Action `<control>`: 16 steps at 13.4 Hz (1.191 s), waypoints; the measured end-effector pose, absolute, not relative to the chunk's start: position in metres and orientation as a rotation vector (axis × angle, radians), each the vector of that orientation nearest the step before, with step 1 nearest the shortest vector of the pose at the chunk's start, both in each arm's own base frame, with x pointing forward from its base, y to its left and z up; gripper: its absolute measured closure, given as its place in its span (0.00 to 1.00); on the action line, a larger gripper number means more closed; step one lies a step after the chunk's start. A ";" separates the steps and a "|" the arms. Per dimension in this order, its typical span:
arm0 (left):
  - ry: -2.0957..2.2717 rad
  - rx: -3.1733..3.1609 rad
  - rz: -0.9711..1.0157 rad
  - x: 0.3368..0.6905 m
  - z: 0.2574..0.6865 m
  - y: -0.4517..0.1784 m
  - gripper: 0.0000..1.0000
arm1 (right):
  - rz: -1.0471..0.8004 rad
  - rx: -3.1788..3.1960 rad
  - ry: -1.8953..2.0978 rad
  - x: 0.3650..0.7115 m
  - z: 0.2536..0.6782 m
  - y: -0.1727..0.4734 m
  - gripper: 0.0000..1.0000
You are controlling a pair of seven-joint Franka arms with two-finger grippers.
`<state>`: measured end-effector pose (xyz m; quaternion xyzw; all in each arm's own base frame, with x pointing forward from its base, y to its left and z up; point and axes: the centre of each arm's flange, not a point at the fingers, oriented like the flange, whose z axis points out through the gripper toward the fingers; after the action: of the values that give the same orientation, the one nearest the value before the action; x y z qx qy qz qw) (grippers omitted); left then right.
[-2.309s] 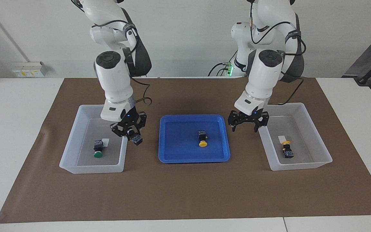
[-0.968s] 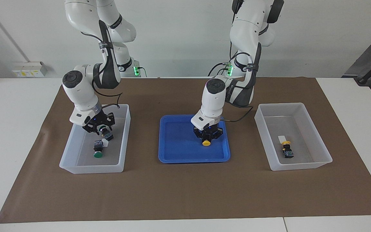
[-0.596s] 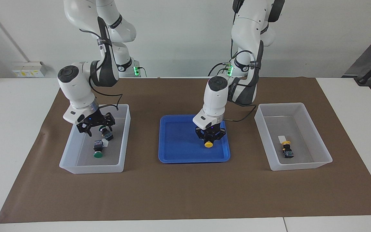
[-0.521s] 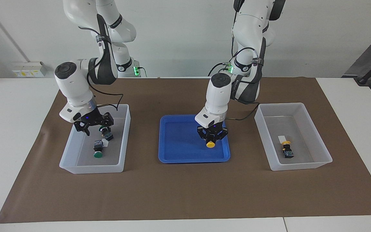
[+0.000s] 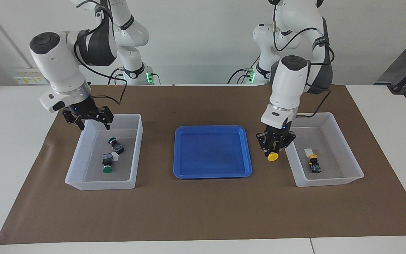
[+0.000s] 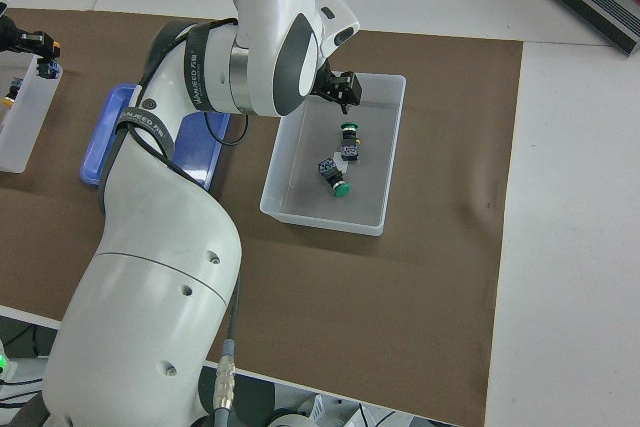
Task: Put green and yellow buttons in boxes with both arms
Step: 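Carry the yellow button into its box while the right gripper withdraws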
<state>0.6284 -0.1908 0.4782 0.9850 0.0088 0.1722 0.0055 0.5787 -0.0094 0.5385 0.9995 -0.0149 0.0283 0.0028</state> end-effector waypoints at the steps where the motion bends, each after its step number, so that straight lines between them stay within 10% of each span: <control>1: 0.032 3.087 0.550 0.634 0.485 -0.179 0.67 | 0.080 3.133 -0.055 0.574 0.557 -0.012 0.00; 16: -0.205 3.183 0.476 0.644 0.415 -0.037 0.67 | 0.027 3.124 -0.191 0.558 0.619 -0.028 0.00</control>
<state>0.6442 -0.0369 0.4153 0.9861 -0.0637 0.1475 -0.0417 0.5580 -0.0278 0.6188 0.9981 -0.0612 0.0085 0.0058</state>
